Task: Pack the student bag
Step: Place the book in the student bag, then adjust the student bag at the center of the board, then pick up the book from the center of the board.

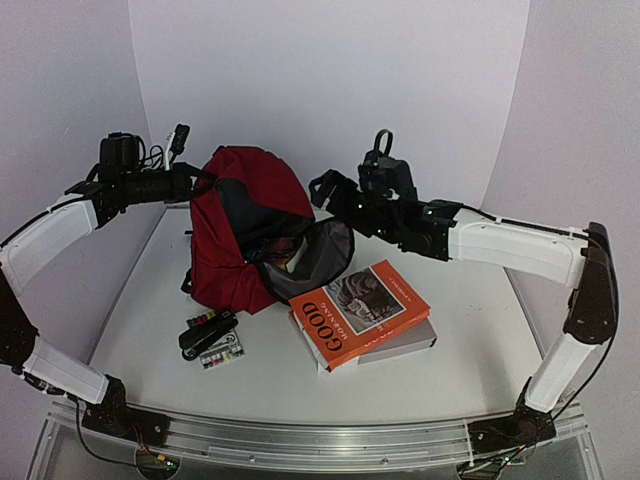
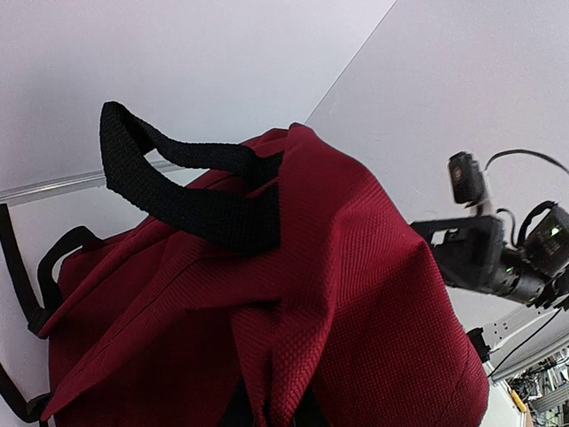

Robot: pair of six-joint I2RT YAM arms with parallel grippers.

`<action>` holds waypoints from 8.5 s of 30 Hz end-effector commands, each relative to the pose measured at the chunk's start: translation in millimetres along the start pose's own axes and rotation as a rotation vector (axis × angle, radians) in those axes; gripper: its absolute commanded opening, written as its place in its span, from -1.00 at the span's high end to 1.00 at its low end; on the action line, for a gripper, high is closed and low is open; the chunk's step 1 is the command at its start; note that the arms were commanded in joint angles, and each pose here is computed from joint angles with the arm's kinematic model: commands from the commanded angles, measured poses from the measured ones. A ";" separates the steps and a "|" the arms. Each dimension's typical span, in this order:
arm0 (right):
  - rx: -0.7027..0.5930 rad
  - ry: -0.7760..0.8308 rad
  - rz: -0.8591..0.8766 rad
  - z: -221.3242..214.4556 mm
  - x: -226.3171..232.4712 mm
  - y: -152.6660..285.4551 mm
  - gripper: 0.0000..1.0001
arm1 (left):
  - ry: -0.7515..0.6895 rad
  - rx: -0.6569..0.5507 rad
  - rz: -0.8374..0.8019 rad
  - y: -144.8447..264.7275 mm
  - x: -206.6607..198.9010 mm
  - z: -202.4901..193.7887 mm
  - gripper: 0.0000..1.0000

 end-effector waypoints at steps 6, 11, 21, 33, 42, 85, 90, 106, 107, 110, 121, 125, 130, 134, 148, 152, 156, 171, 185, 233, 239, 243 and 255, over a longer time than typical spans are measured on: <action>0.204 -0.047 -0.113 -70.1 -50.1 -39.5 -0.68 | -0.100 -0.084 0.009 14.7 -13.9 18.8 1.00; 0.243 -0.057 -0.135 -88.8 -62.7 -53.9 -0.55 | -0.097 -0.081 0.007 14.2 -13.5 18.3 1.00; 0.300 -0.064 -0.162 -112.9 -77.5 -72.5 -0.23 | -0.096 -0.076 0.008 13.1 -12.2 17.6 1.00; 0.015 0.019 0.076 5.8 20.5 -59.4 1.00 | -0.035 -0.127 0.164 15.5 5.4 46.2 1.00; -0.152 0.105 0.244 81.0 82.1 -35.0 1.00 | -0.109 -0.272 0.140 16.4 -1.2 108.5 1.00; 0.100 0.132 -0.158 85.0 -127.1 44.7 -0.97 | 0.274 -0.089 0.207 57.8 -7.6 -68.2 -0.89; 0.205 0.097 -0.240 60.4 -177.8 47.4 -0.83 | 0.529 -0.040 0.192 42.2 -16.0 -145.4 -0.82; 0.496 0.103 -0.333 -17.6 -252.7 56.9 -0.30 | 0.683 0.134 0.099 -38.9 -69.0 -243.4 -0.68; 0.514 0.109 -0.329 -20.6 -254.2 55.4 -0.29 | 0.684 0.144 0.092 -42.8 -70.4 -245.5 -0.68; 0.548 0.127 -0.338 -27.4 -260.5 51.6 -0.26 | 0.689 0.165 0.069 -55.2 -73.2 -250.1 -0.67; 0.655 0.144 -0.167 -50.8 -228.9 63.2 -0.05 | 0.707 0.203 0.054 -71.6 -72.2 -263.6 -0.69; 0.694 0.168 -0.120 -68.8 -209.6 66.8 -0.04 | 0.718 0.229 0.041 -78.5 -70.8 -270.9 -0.73; 0.688 0.149 -0.162 -77.2 -208.6 64.6 -0.01 | 0.749 0.254 0.066 -76.7 -66.4 -281.8 -0.79; 0.689 0.134 -0.172 -81.4 -209.9 61.4 0.01 | 0.772 0.264 0.112 -67.8 -61.6 -290.2 -0.81; 0.735 0.067 -0.088 -89.5 -198.0 59.9 0.03 | 0.785 0.286 -0.021 -85.2 -68.6 -293.1 -0.35; 0.733 0.058 -0.090 -90.3 -199.5 61.6 0.04 | 0.773 0.269 -0.058 -82.8 -72.2 -288.3 -0.15; 0.717 0.055 -0.095 -87.8 -198.6 62.3 0.03 | 0.741 0.240 -0.090 -76.5 -77.7 -278.0 0.13; 0.494 0.047 -0.090 -38.3 -166.8 83.1 -0.12 | 0.566 0.145 -0.106 -21.0 -109.6 -210.1 0.96; 0.128 0.088 -0.038 49.3 -112.0 145.2 -0.70 | 0.310 0.118 -0.451 12.5 -181.6 -96.5 1.00; 0.126 -0.088 0.670 65.7 -39.5 173.7 1.00 | 0.198 0.045 -0.360 -9.5 -147.7 -32.1 -0.08; -0.087 0.045 0.271 101.9 -46.0 149.8 1.00 | 0.151 0.159 -0.069 -38.1 -117.6 -55.1 -0.57; -0.244 0.158 -0.011 129.2 -54.7 146.7 1.00 | 0.000 0.267 0.000 -77.7 -144.0 -78.0 -0.64; -0.434 0.278 -0.515 150.2 -105.3 137.1 1.00 | -0.358 0.417 0.030 -187.8 -226.3 -134.5 -0.80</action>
Point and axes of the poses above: each gripper's point midway between its finger pads, its own y axis back along the fingers, its own x axis along the line the jaws close on, z = x × y, the point moved 8 cm from there along y, back along the fingers, and after that the axes turned 5 degrees about -y, right-handed, at the moved point
